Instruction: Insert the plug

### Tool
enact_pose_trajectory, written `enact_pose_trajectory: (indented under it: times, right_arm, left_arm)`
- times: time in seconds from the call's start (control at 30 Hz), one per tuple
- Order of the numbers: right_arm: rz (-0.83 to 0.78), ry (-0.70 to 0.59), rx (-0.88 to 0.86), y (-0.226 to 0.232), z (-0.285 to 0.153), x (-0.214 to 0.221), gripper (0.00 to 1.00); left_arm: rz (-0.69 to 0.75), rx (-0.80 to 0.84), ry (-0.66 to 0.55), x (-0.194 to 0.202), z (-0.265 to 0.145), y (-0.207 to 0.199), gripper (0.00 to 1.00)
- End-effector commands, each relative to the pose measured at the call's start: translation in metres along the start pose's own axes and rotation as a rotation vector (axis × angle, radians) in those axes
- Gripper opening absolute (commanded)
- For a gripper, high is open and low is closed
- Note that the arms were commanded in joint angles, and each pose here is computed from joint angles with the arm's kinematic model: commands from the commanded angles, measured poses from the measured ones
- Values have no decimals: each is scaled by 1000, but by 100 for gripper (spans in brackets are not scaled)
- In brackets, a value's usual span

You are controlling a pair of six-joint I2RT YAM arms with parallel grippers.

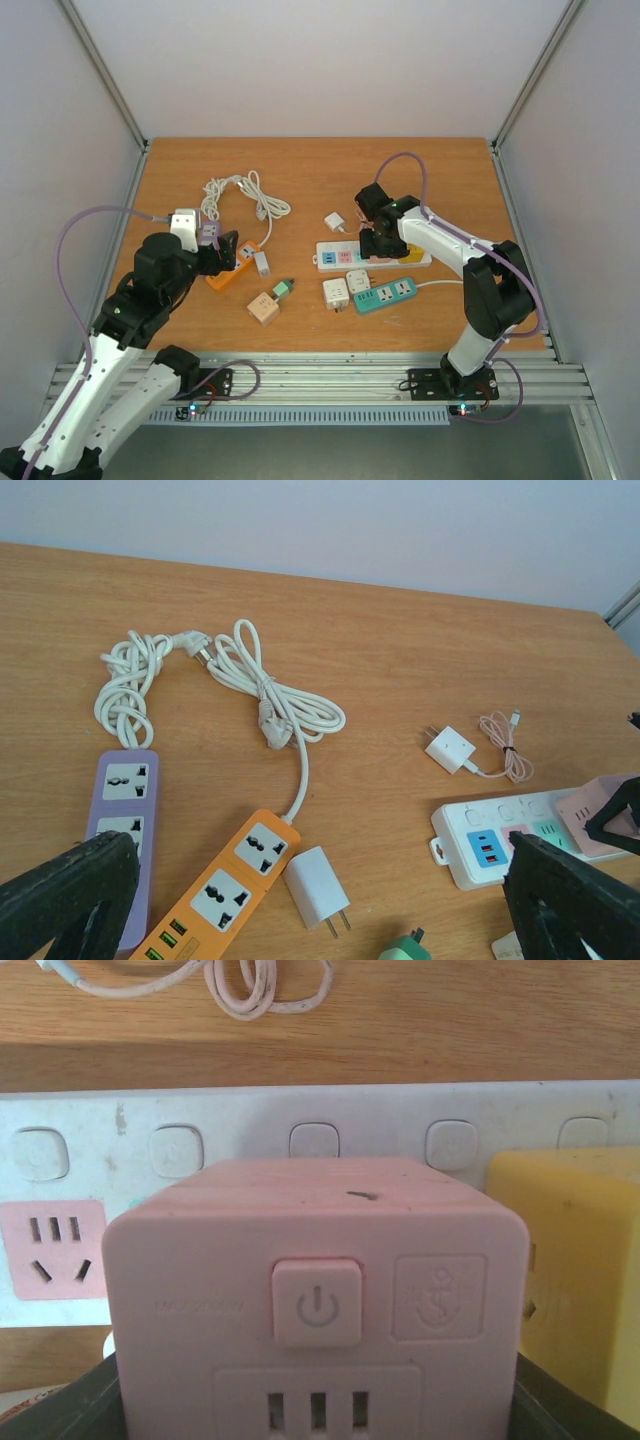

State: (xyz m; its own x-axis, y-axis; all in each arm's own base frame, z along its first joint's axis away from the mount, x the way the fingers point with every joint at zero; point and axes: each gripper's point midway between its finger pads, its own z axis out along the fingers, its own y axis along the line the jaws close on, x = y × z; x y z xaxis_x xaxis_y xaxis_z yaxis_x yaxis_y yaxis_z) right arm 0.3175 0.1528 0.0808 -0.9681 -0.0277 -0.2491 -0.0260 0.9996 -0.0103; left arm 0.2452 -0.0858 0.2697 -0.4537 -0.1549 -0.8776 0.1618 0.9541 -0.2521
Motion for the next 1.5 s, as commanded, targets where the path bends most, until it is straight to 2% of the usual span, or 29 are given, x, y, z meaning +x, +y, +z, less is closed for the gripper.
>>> enact_pose_trajectory:
  times: [0.0,0.53,0.8,0.97,1.07,1.17,1.3,1.47]
  right_arm:
    - [3,85,-2,-3,11,20,33]
    - [-12,192,135,-22,74,47,33]
    - [-12,53,122,-23,25,15,49]
    - [-8,-61,-14,-4,-15,-8,74]
    - [-3,-121,-107,9,-43,-17,81]
    - [5,-168,-158,16,-66,-20,85]
    - [19,-197,-161,13,-82,-14,86]
    - [41,-202,-97,11,-83,9,78]
  left_arm:
    - [2,-3,-20,-7,0,0,99]
    - [-2,-23,10,-3,7,4,99]
    - [-3,-27,38,1,12,5,99]
    - [-10,-7,67,3,17,0,99]
    - [-22,5,100,8,21,-3,99]
    - [-25,40,139,11,23,-10,99]
    - [-33,130,201,13,24,-29,99]
    - [-78,234,248,16,24,-49,99]
